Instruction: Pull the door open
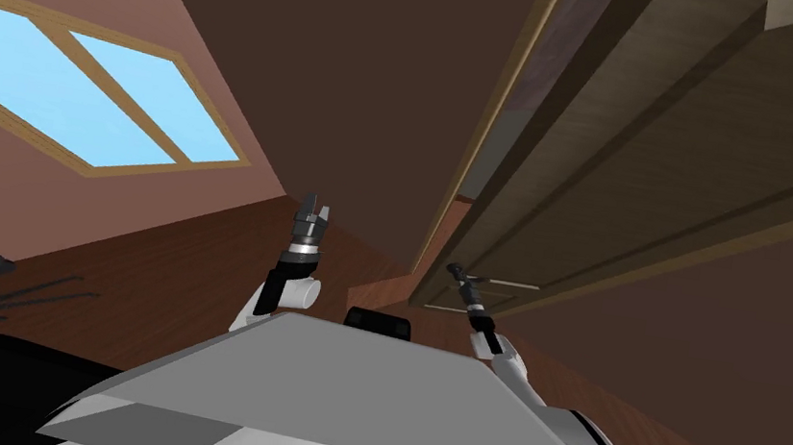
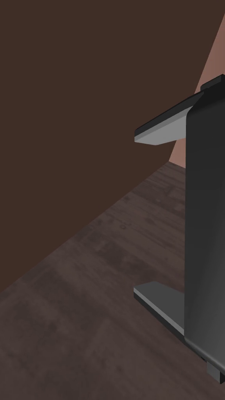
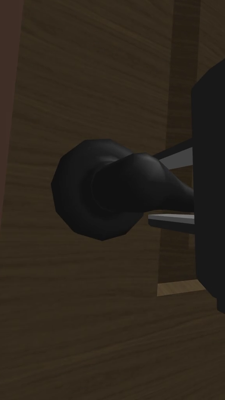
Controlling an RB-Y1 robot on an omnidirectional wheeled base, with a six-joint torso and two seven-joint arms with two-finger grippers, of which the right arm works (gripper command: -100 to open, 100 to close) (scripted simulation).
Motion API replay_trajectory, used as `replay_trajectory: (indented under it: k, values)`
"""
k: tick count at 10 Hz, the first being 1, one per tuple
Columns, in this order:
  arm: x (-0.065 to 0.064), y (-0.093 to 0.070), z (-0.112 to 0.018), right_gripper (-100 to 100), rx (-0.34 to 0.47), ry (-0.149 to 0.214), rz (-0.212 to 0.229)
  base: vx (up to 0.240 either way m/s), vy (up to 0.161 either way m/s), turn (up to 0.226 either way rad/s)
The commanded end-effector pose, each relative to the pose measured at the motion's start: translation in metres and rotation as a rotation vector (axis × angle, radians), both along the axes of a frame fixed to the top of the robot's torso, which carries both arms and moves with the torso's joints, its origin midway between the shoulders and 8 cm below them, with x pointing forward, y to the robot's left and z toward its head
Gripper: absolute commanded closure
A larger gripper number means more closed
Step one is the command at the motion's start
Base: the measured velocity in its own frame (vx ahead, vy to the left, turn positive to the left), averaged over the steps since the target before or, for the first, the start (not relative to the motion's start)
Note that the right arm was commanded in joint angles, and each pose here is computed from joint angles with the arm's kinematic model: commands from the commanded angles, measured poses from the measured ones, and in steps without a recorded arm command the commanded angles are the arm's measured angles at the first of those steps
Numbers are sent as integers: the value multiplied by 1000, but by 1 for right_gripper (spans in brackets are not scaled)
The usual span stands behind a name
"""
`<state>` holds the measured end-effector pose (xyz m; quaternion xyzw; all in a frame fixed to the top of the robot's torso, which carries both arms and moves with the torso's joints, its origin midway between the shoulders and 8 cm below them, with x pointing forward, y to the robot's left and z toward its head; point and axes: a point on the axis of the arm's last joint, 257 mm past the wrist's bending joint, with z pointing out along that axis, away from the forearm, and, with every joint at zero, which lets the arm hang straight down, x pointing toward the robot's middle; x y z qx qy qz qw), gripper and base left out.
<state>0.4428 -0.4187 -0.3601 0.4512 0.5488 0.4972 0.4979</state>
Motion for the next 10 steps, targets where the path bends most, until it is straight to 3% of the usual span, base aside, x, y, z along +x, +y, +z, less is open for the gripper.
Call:
replay_trajectory:
  k: [1, 8, 9, 10]
  values:
    - [-10, -5, 1, 100, -1, -6, 14, -153, -71, 158]
    - [-52, -27, 5, 100, -3, -10, 62, -157, -73, 144]
    - [-47, -22, 1, 100, 1, -6, 59, -75, -29, 30]
    - [-56, -24, 1, 100, 3, -6, 67, -133, -49, 159]
